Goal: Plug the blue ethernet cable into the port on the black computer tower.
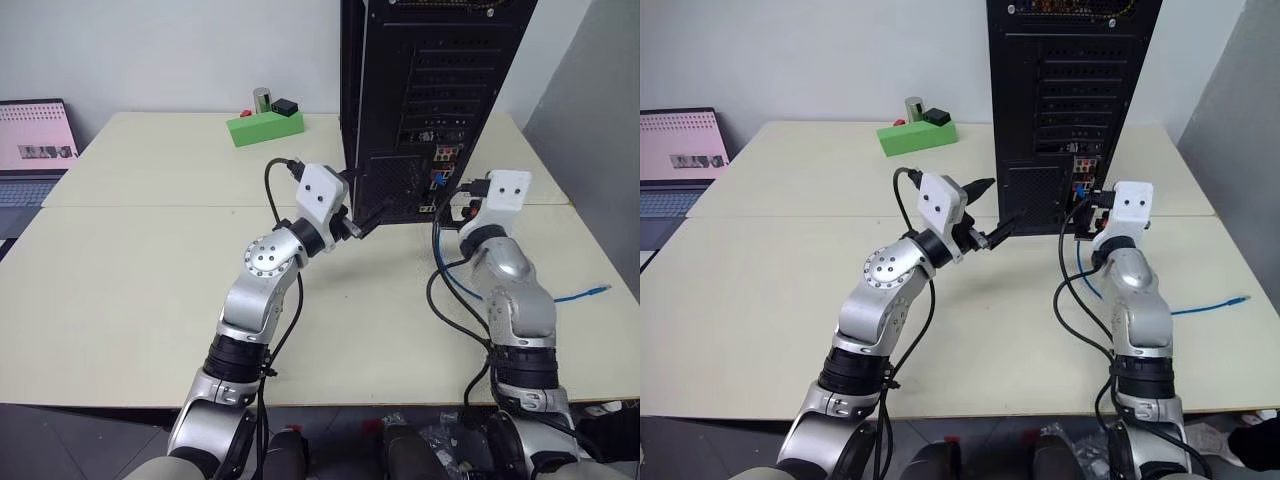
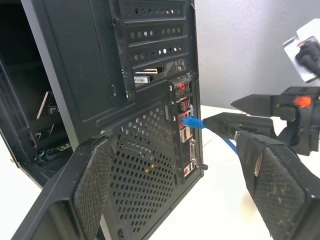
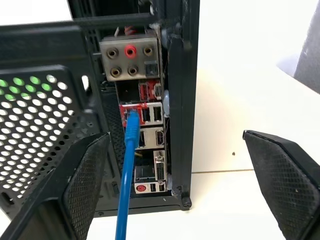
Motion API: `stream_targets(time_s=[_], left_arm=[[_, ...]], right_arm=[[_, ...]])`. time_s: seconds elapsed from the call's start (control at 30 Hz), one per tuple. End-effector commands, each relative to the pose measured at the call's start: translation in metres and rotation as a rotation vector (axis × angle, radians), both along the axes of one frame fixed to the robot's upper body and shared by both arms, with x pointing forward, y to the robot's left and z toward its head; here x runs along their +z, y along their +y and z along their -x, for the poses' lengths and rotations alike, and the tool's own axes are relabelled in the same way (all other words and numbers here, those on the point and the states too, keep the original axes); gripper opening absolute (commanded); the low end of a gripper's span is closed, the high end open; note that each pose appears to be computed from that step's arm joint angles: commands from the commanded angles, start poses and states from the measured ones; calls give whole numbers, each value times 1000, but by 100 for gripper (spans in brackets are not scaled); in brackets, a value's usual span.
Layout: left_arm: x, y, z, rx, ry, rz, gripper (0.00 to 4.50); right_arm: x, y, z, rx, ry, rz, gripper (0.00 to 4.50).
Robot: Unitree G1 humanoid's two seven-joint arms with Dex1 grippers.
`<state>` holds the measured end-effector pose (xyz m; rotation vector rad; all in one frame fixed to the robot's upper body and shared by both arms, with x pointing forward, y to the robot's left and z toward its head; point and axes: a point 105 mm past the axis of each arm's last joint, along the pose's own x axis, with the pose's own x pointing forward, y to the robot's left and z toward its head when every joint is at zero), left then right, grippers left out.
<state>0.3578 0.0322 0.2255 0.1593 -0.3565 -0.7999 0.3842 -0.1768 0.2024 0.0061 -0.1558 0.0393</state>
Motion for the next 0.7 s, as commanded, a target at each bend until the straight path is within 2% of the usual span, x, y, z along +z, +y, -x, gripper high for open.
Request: stream_targets(time_s=[0.03, 0.27, 0.5, 0.7], left_arm=[[12, 6, 2, 4, -23, 3, 399], [-1, 56, -1, 96, 48, -91, 399], [2, 98, 12, 84, 85, -99, 399], [2, 131, 27, 72, 150, -108, 399]], right_arm=[[23, -10, 21, 113, -63, 90, 448], [29, -35, 45, 315, -50, 230, 448], [38, -54, 59, 414, -50, 219, 448], [45, -68, 59, 428, -56, 192, 448]])
